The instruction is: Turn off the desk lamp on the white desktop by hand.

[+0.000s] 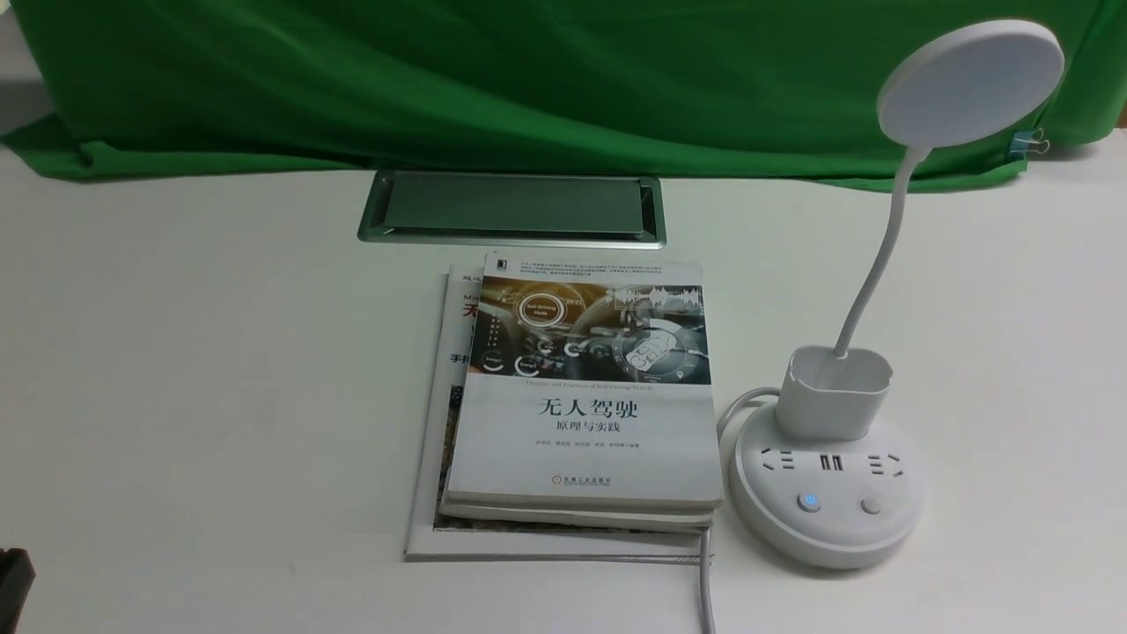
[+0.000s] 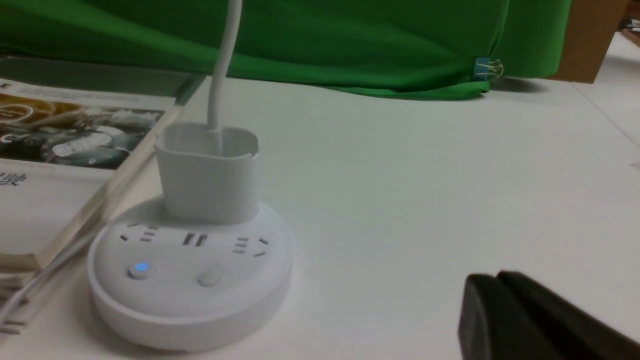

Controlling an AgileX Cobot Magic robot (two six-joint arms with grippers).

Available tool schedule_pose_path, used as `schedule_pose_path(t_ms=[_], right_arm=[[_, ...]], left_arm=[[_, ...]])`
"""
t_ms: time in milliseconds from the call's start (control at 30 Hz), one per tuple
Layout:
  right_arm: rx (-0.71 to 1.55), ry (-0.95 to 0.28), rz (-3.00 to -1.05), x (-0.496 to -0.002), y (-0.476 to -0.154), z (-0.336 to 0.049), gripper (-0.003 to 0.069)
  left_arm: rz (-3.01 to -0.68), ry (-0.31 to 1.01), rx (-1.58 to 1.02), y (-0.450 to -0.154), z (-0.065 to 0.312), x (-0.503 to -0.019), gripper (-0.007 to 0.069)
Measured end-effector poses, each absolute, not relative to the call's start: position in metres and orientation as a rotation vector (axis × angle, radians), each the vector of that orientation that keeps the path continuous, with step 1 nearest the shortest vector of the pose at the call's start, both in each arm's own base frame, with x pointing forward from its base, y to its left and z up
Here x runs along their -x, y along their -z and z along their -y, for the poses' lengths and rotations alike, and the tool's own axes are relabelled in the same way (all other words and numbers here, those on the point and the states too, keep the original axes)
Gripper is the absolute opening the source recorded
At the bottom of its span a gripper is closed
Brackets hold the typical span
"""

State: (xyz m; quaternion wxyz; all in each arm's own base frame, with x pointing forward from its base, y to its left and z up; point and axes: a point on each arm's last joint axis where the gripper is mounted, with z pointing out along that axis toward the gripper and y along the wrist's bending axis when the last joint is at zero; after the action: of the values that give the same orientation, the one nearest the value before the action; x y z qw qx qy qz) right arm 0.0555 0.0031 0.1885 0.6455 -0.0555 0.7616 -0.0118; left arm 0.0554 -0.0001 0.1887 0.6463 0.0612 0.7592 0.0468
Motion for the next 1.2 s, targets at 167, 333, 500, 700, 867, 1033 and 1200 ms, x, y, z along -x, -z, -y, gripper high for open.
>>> schedule_pose_path(t_ms=[167, 333, 500, 700, 867, 1033, 1200], right_arm=[[0.126, 0.027, -1.733, -0.0555, -0.1885, -0.0031, 0.0046], [0.126, 0.027, -1.733, -0.0555, -0.1885, -0.0031, 0.0046], [0.126, 0.027, -1.733, -0.0555, -0.1885, -0.0031, 0.0047], [0.126, 0.027, -1.734, -0.0555, -0.1884, -0.0031, 0.0050], [0.126, 0.027, -1.735, -0.0555, -0.1884, -0.0031, 0.0053], [0.126, 0.027, -1.736, -0.0555, -0.1882, -0.0031, 0.0053], [0.126, 0.027, -1.736, -0.0555, -0.1882, -0.0031, 0.0056]], left_arm=[[-1.727, -0.106, -0.139, -0.1887, 0.0001, -0.0554, 0.0020], [-1.727, -0.106, -0.139, -0.1887, 0.0001, -0.0554, 0.0020], [-1.727, -0.106, -0.139, -0.1887, 0.0001, -0.0554, 0.0020], [-1.727, -0.107, -0.140, -0.1887, 0.0001, -0.0554, 0.0020], [-1.727, -0.107, -0.140, -0.1887, 0.0001, -0.0554, 0.0020], [-1.727, -0.107, -0.140, -0.1887, 0.0001, -0.0554, 0.0020], [-1.727, -0.107, -0.140, -0.1887, 0.0001, -0.0554, 0.0020]])
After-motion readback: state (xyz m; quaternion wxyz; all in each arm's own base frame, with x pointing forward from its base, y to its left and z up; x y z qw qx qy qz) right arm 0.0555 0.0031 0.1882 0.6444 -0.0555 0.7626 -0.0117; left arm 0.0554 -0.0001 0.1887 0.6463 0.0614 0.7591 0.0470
